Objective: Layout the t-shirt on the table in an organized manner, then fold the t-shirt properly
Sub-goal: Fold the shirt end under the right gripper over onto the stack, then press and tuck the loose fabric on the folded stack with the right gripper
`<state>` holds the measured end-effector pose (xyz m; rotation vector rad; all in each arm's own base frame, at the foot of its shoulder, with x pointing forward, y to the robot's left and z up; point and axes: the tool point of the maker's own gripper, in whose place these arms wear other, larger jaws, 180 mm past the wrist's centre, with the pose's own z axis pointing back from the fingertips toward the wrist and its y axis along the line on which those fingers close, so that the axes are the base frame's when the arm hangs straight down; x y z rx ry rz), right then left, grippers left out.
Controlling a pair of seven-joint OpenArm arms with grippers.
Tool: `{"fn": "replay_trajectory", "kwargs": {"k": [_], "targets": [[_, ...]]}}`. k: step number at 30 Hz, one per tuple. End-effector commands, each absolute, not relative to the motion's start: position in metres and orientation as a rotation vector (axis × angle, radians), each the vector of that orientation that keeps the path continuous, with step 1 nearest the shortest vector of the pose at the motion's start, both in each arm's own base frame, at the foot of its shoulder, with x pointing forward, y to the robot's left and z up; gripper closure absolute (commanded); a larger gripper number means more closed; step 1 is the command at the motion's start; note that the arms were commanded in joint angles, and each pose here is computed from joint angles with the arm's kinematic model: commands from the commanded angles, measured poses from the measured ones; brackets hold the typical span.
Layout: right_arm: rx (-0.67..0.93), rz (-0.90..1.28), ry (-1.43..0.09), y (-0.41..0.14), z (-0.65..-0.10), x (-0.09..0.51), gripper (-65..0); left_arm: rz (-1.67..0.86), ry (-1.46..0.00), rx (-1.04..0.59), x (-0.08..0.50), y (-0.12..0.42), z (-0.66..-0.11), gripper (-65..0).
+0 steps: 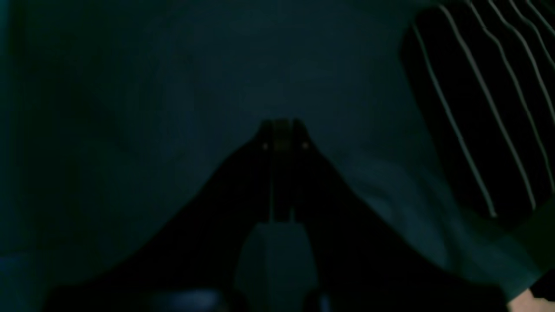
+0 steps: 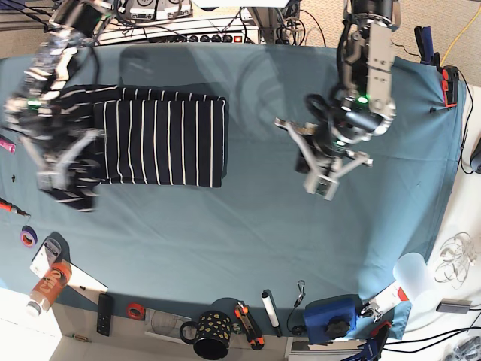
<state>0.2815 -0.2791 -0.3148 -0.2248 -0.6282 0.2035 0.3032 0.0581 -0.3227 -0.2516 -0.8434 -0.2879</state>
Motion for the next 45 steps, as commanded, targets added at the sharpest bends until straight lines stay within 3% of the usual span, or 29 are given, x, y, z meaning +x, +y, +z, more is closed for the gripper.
{"fn": "replay_trajectory", "kwargs": {"k": [1,8,27,30,31,37,45], "targets": [[-0.246,0.228,-0.685,-0.274,-0.3,0.293,0.0,-0.278,-0.897,-0.255,0.311,0.061,-0.309,0.0],[-0.283,0.316,-0.775,-0.228,-0.283,0.311,0.0,-0.305,-0.876,-0.225,0.309,0.077,-0.313,0.0],[-0.215,0.615,-0.725,-0.135,-0.316,0.299,0.0,-0.302,-0.864,-0.228,0.304,0.076,-0.317,0.0],[-0.187,0.631,-0.718,-0.13,-0.326,0.288,-20.3,-0.303,-0.864,-0.228,0.304,0.076,-0.317,0.0],[-0.182,0.633,-0.711,-0.129,-0.329,0.285,-23.6,-0.303,-0.863,-0.228,0.304,0.076,-0.317,0.0],[-0.201,0.626,-0.713,-0.131,-0.32,0.286,-24.0,-0.301,-0.873,-0.238,0.305,0.075,-0.316,0.0],[-0.162,0.613,-0.902,-0.113,-0.276,0.302,-24.0,-0.296,-0.875,-0.271,0.304,0.07,-0.314,0.0]]}}
